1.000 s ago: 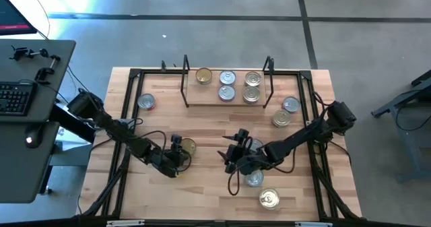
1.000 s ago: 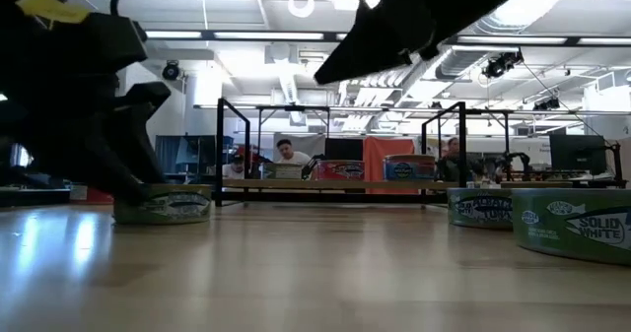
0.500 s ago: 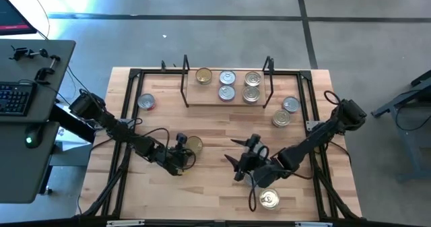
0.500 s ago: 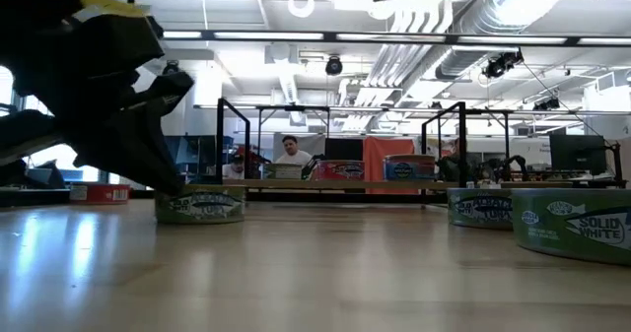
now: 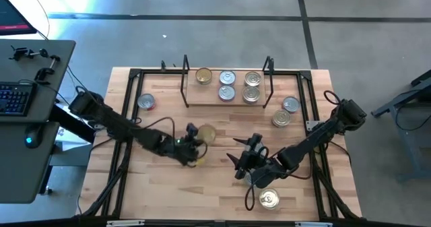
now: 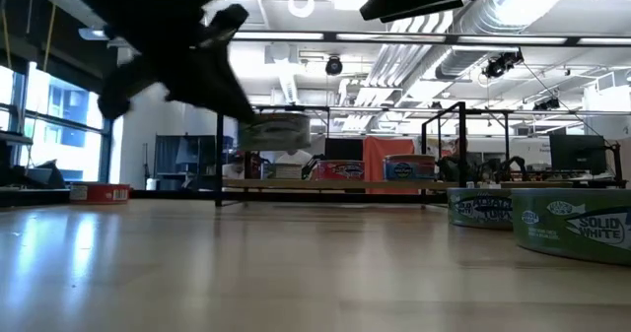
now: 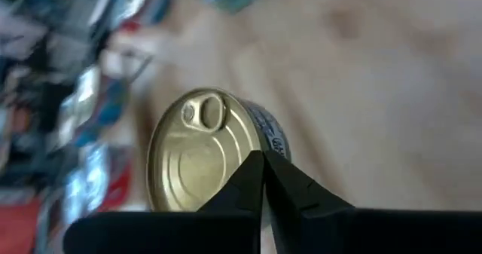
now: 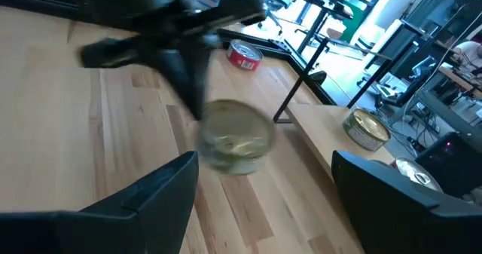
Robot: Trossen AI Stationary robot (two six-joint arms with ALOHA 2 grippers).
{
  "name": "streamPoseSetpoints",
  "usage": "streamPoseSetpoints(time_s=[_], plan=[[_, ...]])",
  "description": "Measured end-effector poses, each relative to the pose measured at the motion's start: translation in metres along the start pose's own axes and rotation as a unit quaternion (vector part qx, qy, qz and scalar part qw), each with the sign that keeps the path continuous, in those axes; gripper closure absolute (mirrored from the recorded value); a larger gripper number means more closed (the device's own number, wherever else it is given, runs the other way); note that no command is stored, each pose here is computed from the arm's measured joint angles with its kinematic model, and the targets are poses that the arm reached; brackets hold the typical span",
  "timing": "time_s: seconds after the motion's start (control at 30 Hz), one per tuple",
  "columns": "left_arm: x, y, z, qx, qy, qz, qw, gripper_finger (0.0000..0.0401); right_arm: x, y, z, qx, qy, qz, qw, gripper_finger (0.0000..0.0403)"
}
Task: Stack canned seafood by type on shelf
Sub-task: Put the green tuna can and align with the other green tuna can on the shelf
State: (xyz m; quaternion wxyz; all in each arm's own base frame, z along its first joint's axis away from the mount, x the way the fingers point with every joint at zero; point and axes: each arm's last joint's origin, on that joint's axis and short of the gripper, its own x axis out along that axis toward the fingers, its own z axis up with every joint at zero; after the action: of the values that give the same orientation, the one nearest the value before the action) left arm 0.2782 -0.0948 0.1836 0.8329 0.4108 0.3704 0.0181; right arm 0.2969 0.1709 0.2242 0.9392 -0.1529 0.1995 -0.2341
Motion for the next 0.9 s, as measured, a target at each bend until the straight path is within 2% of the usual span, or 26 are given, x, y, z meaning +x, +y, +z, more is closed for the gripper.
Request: streamPoseSetpoints(time_s=[0.13,0.2,0.3,0.57,0.9], plan=[[0.017,0.031,-0.012,-0.066,0.041,0.045,0.996,0.0401,0.000,0.000,0.000,-0.001,0.001,0.000,1.000,0.0108],[0.027,0.048,-0.022,-0.116,0.052,0.048,0.991,0.0401,0.000,0.000,0.000,-0.001,0.001,0.000,1.000,0.0108],[0.041,0.070,-0.041,-0.152,0.069,0.043,0.985,0.0401,0.000,0.000,0.000,-0.002,0.001,0.000,1.000,0.0108],[0.061,0.111,-0.081,-0.170,0.078,0.039,0.982,0.0401,0.002,-0.001,-0.001,-0.004,0.006,-0.003,1.000,0.0108],[0.065,0.126,-0.100,-0.198,0.102,0.057,0.973,0.0392,0.002,-0.001,-0.002,0.003,0.008,-0.003,1.000,0.0108]])
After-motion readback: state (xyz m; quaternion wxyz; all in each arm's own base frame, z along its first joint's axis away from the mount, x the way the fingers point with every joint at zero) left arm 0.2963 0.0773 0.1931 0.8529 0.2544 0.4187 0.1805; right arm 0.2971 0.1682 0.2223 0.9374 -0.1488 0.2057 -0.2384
